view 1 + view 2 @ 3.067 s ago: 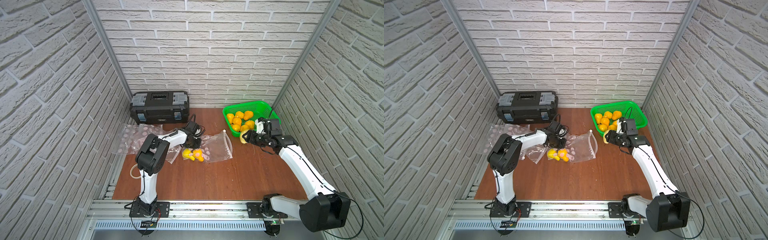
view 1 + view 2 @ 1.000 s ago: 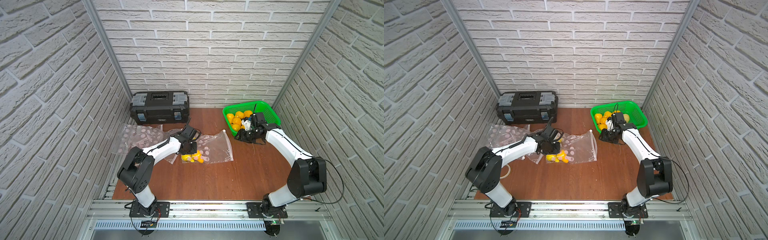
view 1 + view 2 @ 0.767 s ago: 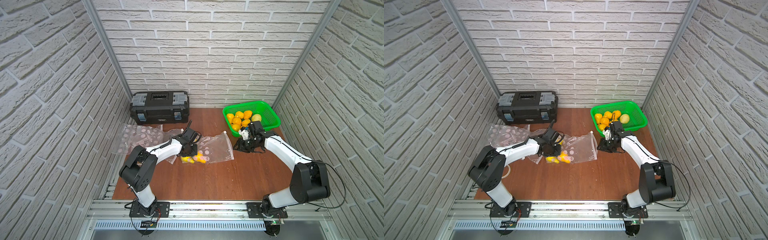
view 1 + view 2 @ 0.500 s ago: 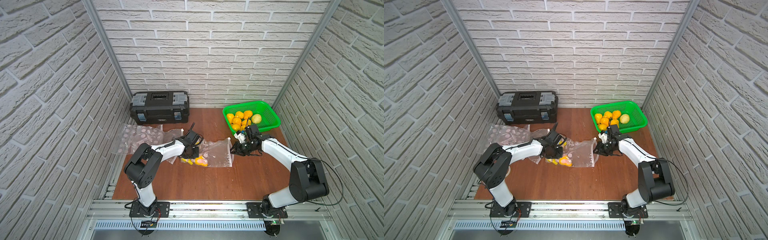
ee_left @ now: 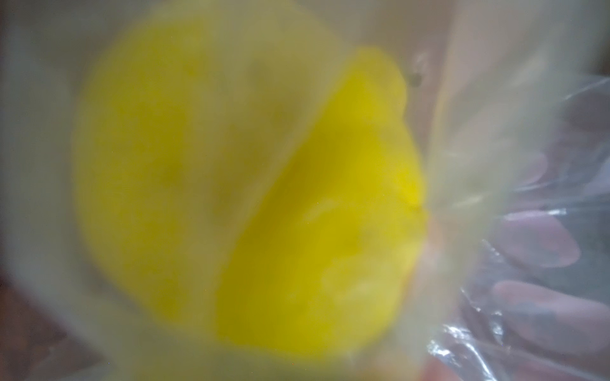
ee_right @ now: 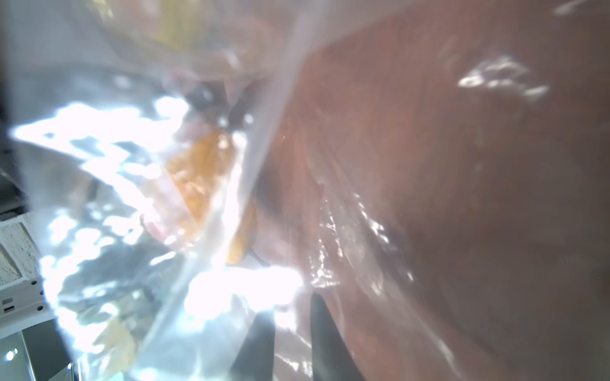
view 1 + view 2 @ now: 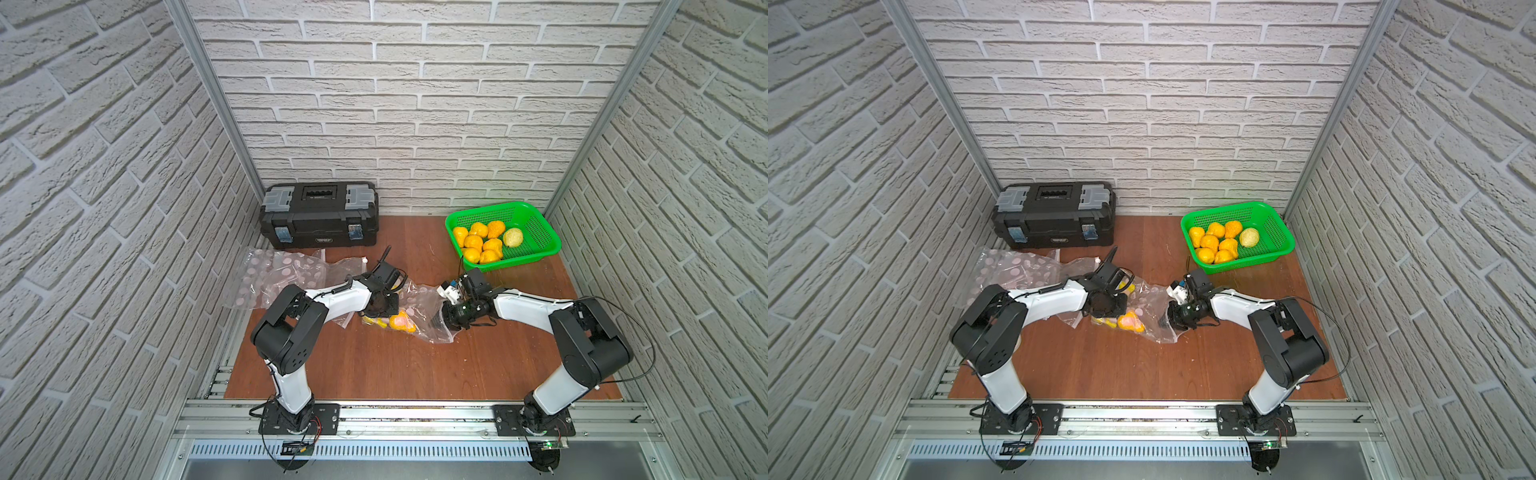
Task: Open the zip-top bag and take out the pear
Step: Pick up the pear from the zipper food storage bag.
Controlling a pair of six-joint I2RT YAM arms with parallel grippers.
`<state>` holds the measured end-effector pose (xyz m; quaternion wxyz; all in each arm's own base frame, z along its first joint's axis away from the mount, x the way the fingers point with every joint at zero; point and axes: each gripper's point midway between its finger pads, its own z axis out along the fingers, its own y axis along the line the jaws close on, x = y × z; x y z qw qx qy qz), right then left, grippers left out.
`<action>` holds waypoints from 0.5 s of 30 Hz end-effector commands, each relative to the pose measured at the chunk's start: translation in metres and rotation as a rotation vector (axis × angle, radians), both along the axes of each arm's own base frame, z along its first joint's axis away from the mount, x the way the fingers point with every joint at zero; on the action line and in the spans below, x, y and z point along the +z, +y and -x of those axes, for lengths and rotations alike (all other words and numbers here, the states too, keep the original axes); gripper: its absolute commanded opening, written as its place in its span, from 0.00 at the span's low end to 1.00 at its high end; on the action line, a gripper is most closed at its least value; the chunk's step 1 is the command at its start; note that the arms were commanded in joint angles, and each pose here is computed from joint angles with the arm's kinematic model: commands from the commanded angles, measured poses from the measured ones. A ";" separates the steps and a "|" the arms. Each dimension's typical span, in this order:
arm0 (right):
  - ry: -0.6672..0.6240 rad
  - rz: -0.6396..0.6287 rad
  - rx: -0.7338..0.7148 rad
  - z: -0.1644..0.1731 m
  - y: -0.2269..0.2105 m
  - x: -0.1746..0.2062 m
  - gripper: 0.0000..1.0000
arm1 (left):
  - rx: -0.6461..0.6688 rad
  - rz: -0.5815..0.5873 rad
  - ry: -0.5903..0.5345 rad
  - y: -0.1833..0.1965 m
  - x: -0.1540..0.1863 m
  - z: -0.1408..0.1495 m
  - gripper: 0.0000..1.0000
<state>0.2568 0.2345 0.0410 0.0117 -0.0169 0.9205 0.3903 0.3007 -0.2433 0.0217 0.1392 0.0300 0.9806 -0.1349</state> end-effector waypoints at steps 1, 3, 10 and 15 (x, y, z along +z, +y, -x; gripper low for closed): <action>-0.053 -0.115 0.006 -0.010 0.030 0.012 0.23 | 0.022 -0.024 0.060 0.004 -0.033 0.012 0.00; -0.076 -0.141 0.013 -0.011 0.042 0.012 0.26 | 0.018 -0.018 0.062 0.001 -0.034 0.014 0.00; -0.295 -0.108 -0.071 -0.036 0.051 0.018 0.29 | -0.003 -0.016 0.066 -0.006 -0.039 0.017 0.00; -0.318 0.025 -0.244 -0.055 0.026 0.003 0.21 | -0.021 -0.002 0.035 -0.008 -0.031 0.014 0.00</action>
